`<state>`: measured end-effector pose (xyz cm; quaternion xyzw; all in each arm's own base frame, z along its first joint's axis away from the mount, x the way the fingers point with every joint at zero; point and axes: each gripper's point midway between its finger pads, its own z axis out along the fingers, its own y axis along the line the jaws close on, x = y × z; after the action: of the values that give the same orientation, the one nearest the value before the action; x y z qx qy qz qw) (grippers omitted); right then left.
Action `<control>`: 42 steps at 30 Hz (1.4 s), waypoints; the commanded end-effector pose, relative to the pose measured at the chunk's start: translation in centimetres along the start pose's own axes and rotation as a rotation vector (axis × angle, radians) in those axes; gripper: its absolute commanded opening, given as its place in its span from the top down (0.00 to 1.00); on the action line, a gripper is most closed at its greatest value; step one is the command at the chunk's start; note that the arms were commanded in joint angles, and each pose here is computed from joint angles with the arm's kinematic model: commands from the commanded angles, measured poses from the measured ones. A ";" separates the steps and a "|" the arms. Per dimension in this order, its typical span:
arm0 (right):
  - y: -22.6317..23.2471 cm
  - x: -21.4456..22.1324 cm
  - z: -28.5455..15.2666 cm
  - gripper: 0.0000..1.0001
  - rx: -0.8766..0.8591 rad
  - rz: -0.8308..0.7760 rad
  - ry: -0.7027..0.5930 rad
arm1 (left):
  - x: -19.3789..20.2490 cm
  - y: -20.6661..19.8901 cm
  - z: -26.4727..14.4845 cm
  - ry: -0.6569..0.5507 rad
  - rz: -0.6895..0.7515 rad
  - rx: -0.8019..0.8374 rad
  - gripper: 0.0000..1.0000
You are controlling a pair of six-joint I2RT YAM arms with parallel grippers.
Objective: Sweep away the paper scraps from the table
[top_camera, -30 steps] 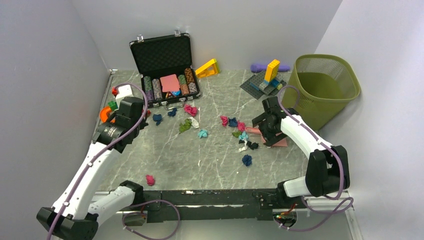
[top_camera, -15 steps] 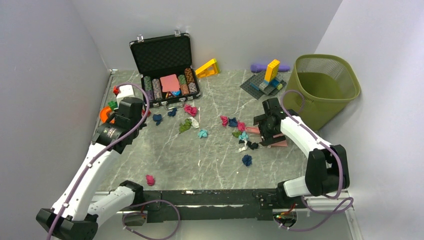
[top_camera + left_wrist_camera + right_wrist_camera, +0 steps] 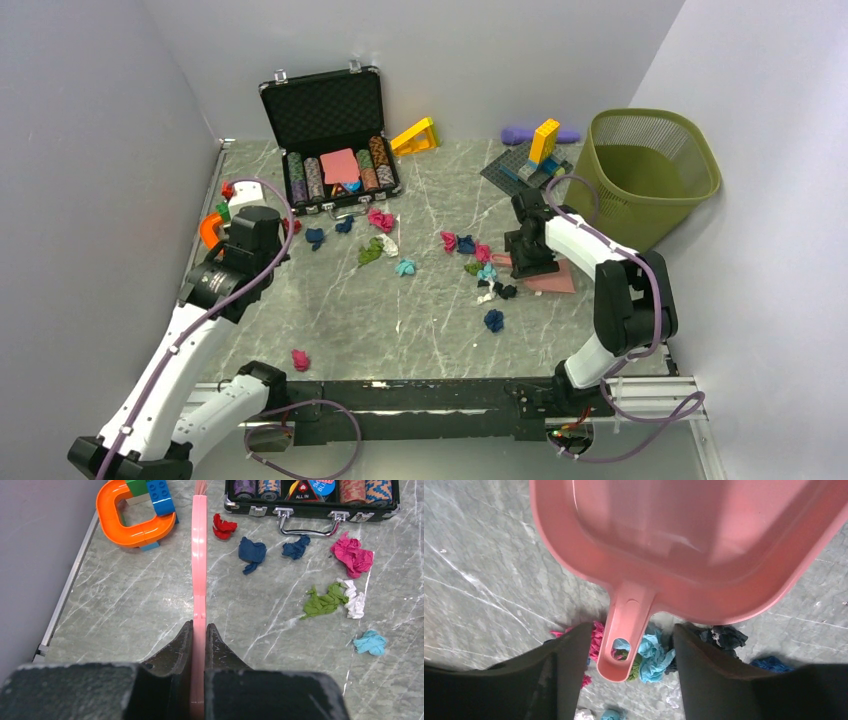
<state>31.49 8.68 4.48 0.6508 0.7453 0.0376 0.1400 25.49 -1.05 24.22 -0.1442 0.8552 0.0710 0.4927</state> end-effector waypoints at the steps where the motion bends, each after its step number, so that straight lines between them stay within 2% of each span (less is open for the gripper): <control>1: -0.2 -0.6 0.3 0.42 0.023 0.070 -0.043 | -1.1 0.2 -0.3 -0.063 -0.016 0.009 1.00; 3: -0.9 -0.4 0.3 0.60 0.059 0.071 -0.050 | -1.1 0.3 -0.3 -0.063 -0.014 0.005 1.00; 4: -1.1 -0.4 0.2 0.72 0.073 0.069 -0.057 | -1.1 0.3 -0.3 -0.063 -0.014 0.004 1.00; 5: -1.3 -0.4 0.0 0.91 0.086 0.068 -0.061 | -1.1 0.3 -0.3 -0.061 -0.015 0.003 1.00; 6: -1.5 -0.4 -0.3 1.00 0.098 0.070 -0.065 | -1.1 0.3 -0.3 -0.059 -0.014 0.003 1.00; 13: -1.3 1.6 -3.9 1.00 -0.019 0.019 -0.078 | -1.3 0.3 -0.5 -0.061 -0.022 0.007 1.00; 17: -0.1 3.2 -6.8 1.00 -0.110 -0.082 -0.062 | -1.5 0.4 -0.6 -0.064 -0.021 0.001 1.00; 23: -1.4 2.3 -8.8 1.00 -0.147 -0.147 -0.106 | -1.6 0.4 -0.7 -0.058 -0.021 -0.002 1.00; 24: -1.7 1.9 -8.5 0.99 -0.159 -0.147 -0.117 | -1.6 0.4 -0.7 -0.056 -0.022 -0.002 1.00; 25: -1.6 1.5 -8.4 0.85 -0.185 -0.149 -0.130 | -1.5 0.3 -0.6 -0.055 -0.024 0.000 1.00; 26: -1.6 1.3 -8.3 0.76 -0.207 -0.166 -0.137 | -1.5 0.2 -0.6 -0.053 -0.024 0.004 1.00; 27: -1.5 0.9 -8.3 0.58 -0.226 -0.182 -0.148 | -1.5 0.2 -0.6 -0.052 -0.022 0.007 1.00; 28: -1.4 0.6 -8.5 0.45 -0.243 -0.214 -0.166 | -1.5 0.1 -0.6 -0.049 -0.020 0.013 1.00; 30: -1.4 -0.3 -8.7 0.30 -0.264 -0.264 -0.208 | -1.5 -0.1 -0.7 -0.050 -0.011 0.025 1.00; 32: -1.4 -1.2 -8.9 0.24 -0.282 -0.306 -0.247 | -1.5 -0.3 -0.7 -0.053 0.002 0.037 1.00; 35: -1.7 -2.1 -9.1 0.20 -0.329 -0.319 -0.271 | -1.5 -0.3 -0.6 -0.062 0.022 0.043 1.00; 42: -2.8 -2.6 -5.8 0.20 -0.342 -0.282 -0.170 | -1.1 0.0 0.0 -0.064 0.042 0.022 1.00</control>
<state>26.45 6.39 10.45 0.5187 0.7923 0.0616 0.3154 25.37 -1.09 24.11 -0.1195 0.8558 0.0727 0.4981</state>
